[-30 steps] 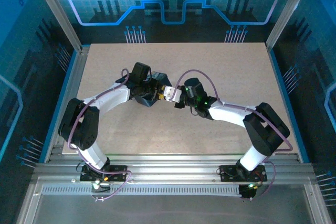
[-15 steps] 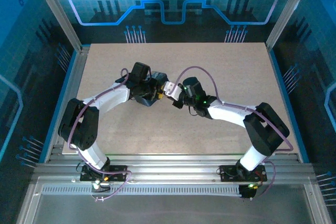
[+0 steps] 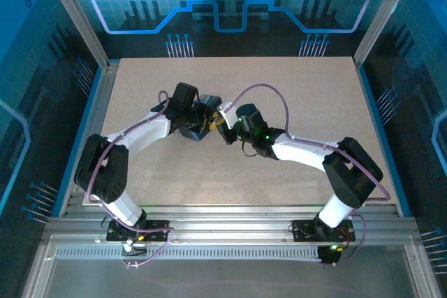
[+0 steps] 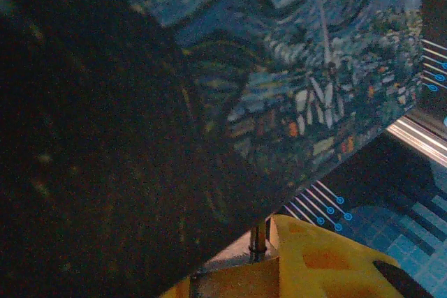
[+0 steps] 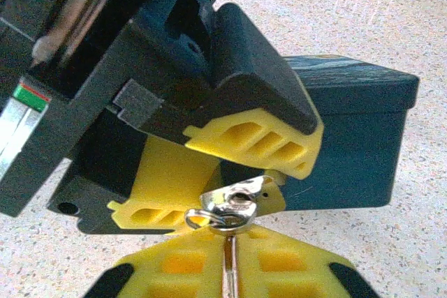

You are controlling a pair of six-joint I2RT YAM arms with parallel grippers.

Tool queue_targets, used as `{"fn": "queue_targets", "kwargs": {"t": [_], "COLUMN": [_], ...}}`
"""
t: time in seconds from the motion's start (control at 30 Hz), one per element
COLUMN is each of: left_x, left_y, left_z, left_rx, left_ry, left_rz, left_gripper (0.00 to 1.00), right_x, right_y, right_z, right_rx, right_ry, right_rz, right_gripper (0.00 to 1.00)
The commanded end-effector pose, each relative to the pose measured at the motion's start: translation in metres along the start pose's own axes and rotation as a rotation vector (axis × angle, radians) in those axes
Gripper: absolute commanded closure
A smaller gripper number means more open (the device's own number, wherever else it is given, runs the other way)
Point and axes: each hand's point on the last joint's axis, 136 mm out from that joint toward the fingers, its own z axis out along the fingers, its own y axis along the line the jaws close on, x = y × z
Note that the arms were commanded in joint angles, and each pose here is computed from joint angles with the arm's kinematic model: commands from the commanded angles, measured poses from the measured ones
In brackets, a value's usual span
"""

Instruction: Unlock the padlock with the key

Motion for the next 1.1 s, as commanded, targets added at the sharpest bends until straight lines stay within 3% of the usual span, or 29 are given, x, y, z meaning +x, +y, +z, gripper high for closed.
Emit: {"fn": "queue_targets", "kwargs": {"t": [0.0, 0.2, 0.47, 0.57, 0.83, 1.07], "left_x": [0.026, 0.028, 0.029, 0.027, 0.024, 0.021], "left_y": [-0.002, 0.0, 0.007, 0.008, 0.003, 0.004], "left_z": [-0.003, -0.004, -0.002, -0.004, -0.004, -0.007], "left_rx": [0.018, 0.017, -0.003, -0.008, 0.005, -0.001], "left_ry": [0.093, 0.098, 0.097, 0.085, 0.065, 0.045], "left_rz": [0.028, 0.033, 0.042, 0.041, 0.029, 0.021], "left_gripper": [1.0, 1.0, 1.0, 1.0, 1.0, 1.0], "right_x": [-0.046, -0.048, -0.06, -0.061, -0.055, -0.053], "right_y": [0.025, 0.018, 0.017, 0.008, -0.014, -0.027], "right_z": [-0.003, -0.001, 0.003, 0.001, 0.003, -0.006], "right_rx": [-0.059, -0.022, -0.071, -0.098, -0.118, -0.079], "right_ry": [-0.102, -0.085, -0.062, -0.063, -0.207, -0.278], "right_rz": [-0.07, -0.093, 0.022, 0.18, 0.714, 0.934], "right_gripper": [0.84, 0.87, 1.0, 1.0, 1.0, 1.0]}}
